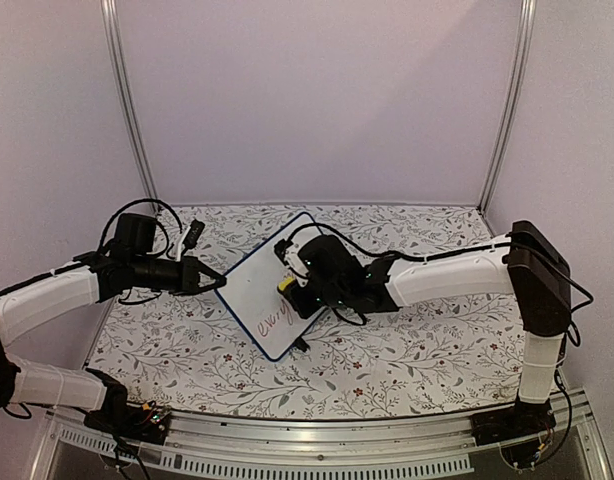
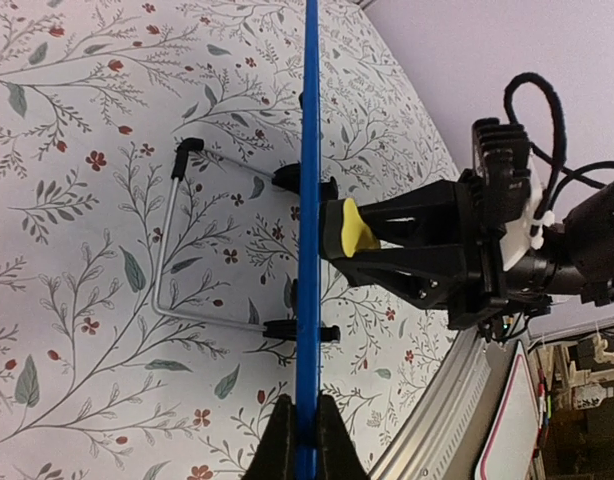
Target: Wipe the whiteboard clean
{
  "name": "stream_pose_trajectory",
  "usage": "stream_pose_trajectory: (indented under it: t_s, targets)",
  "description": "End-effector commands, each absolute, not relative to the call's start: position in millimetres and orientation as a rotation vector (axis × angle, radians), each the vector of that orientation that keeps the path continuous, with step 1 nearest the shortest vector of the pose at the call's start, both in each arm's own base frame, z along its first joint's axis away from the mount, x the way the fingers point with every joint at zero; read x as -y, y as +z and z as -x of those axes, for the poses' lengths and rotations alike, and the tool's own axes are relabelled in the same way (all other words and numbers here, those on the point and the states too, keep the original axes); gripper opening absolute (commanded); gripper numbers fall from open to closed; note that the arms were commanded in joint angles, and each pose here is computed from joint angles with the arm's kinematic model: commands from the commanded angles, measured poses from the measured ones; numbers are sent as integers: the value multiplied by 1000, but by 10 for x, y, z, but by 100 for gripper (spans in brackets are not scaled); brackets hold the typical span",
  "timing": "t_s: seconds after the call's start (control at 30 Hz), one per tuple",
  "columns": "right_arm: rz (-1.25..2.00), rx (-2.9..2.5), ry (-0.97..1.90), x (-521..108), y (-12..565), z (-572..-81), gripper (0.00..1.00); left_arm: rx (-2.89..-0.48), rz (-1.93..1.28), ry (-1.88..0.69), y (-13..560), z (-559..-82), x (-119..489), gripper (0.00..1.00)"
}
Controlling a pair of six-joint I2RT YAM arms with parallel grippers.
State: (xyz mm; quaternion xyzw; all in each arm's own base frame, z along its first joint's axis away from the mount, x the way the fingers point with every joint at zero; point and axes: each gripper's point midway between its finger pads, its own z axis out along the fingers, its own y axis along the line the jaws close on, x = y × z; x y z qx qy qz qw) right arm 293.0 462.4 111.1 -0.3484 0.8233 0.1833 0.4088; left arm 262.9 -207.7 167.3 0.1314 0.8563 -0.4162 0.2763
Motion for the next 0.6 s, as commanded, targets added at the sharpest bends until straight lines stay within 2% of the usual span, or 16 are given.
stream_pose_trajectory:
  t_s: [0.0,0.17,0.57]
  targets:
    - [842,-2029,420,-4710,1384,-3212,20,-2247,-398,-1153,1780,-2604,2127,0]
    - [868,-2020,433,-4821,1413,-3252,20,-2250,-397,-1152,1775,-2608,2127,0]
    - [919,-2153,459,-4536,801,-2879,20,-2253,-399,-1155,1765,-2613,2132,0]
